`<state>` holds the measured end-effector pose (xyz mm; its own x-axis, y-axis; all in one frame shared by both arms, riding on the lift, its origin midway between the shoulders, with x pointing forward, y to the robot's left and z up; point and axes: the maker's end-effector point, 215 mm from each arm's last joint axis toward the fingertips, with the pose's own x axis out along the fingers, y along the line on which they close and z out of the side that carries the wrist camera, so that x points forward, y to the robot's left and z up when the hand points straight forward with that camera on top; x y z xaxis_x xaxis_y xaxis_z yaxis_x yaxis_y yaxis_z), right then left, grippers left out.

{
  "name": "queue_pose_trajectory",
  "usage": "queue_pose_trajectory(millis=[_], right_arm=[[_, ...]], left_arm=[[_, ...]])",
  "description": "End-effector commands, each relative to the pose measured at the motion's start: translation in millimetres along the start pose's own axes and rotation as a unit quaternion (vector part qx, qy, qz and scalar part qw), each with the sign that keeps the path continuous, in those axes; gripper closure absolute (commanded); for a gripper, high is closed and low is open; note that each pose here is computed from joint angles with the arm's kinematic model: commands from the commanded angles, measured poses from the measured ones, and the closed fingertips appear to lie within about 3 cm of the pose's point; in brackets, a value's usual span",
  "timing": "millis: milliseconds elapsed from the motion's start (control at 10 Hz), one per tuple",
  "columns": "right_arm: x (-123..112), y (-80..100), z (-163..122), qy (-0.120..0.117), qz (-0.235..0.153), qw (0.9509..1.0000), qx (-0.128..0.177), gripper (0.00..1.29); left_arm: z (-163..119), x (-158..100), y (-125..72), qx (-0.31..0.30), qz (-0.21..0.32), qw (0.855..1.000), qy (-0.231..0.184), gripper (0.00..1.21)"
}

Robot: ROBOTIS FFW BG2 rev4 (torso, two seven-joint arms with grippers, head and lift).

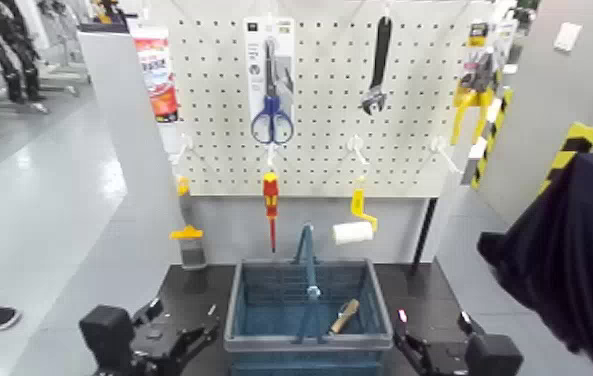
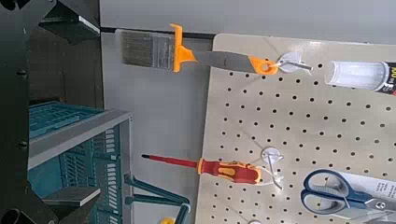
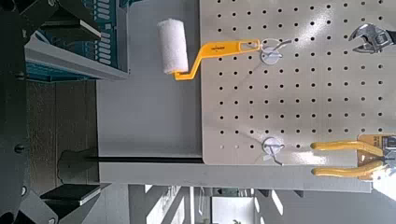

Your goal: Put the yellow paint brush into the crate.

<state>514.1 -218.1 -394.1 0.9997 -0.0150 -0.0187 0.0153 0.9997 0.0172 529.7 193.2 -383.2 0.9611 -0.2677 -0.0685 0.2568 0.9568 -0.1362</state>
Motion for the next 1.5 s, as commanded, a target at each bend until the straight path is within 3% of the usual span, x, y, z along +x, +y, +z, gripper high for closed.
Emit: queue_pose_trajectory(millis=[100, 200, 600, 1200, 1500], right_arm=[[0, 0.8, -1, 0.002, 0.001, 1.0, 0.0, 0.15], [1, 0.9, -1, 0.003, 0.001, 1.0, 0.0, 0.15], [1, 3.1, -2, 0.004, 0.002, 1.0, 0.001, 0.15], [3, 6.5, -3, 0.006, 0.005, 1.0, 0.001, 0.15], [4, 10.0, -3, 0.005, 0.008, 1.0, 0.001, 0.15]], left_arm=[[20, 5, 37.0, 0.027, 0.004, 1.0, 0.004, 0.11], [25, 5, 52.9, 0.034, 0.004, 0.999, 0.01, 0.11], [41, 19, 85.6, 0.057, -0.008, 0.998, 0.018, 0.11], [51, 59, 103.1, 0.076, -0.056, 0.995, 0.029, 0.11], [55, 79, 100.0, 0.084, -0.089, 0.992, 0.036, 0.11]])
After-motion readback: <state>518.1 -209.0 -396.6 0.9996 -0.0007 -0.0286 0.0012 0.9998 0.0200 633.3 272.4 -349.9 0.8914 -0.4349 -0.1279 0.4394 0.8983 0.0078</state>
